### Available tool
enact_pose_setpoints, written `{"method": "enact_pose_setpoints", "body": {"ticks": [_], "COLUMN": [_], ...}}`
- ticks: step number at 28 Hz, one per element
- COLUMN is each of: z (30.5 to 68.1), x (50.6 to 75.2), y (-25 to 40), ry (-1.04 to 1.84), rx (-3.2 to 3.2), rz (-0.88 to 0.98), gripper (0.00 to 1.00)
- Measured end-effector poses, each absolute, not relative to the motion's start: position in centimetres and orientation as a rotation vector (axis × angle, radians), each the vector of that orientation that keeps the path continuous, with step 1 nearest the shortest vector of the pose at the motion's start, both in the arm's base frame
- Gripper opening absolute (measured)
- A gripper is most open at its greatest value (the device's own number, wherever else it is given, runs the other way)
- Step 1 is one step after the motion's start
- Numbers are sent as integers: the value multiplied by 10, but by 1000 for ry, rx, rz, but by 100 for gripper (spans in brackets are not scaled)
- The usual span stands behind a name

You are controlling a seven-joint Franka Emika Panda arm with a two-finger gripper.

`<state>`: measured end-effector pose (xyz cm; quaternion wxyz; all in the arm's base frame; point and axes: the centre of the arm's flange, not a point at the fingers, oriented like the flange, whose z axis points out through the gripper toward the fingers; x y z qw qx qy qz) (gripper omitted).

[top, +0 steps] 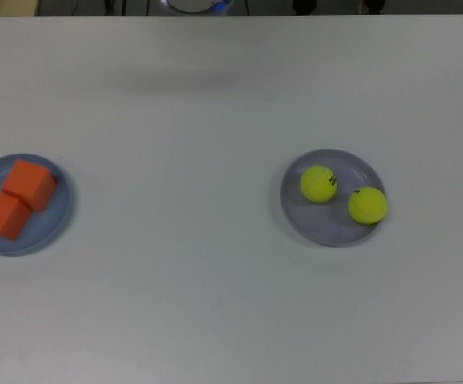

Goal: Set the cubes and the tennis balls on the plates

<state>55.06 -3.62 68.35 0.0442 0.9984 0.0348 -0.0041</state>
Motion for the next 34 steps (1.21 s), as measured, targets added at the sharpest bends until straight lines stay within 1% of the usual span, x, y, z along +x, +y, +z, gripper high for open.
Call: {"method": "enact_pose_setpoints", "body": {"ticks": [5, 14, 25, 34], "z": [683, 690, 716, 728], "x": [548, 542, 524, 513], "y": [-60, -67, -70, -82], "ry": [44, 23, 6, -33], "rx": [3056, 3055, 3059, 3110], "rz": [-23, -4, 69, 115], "gripper": [100, 100, 100, 100]}}
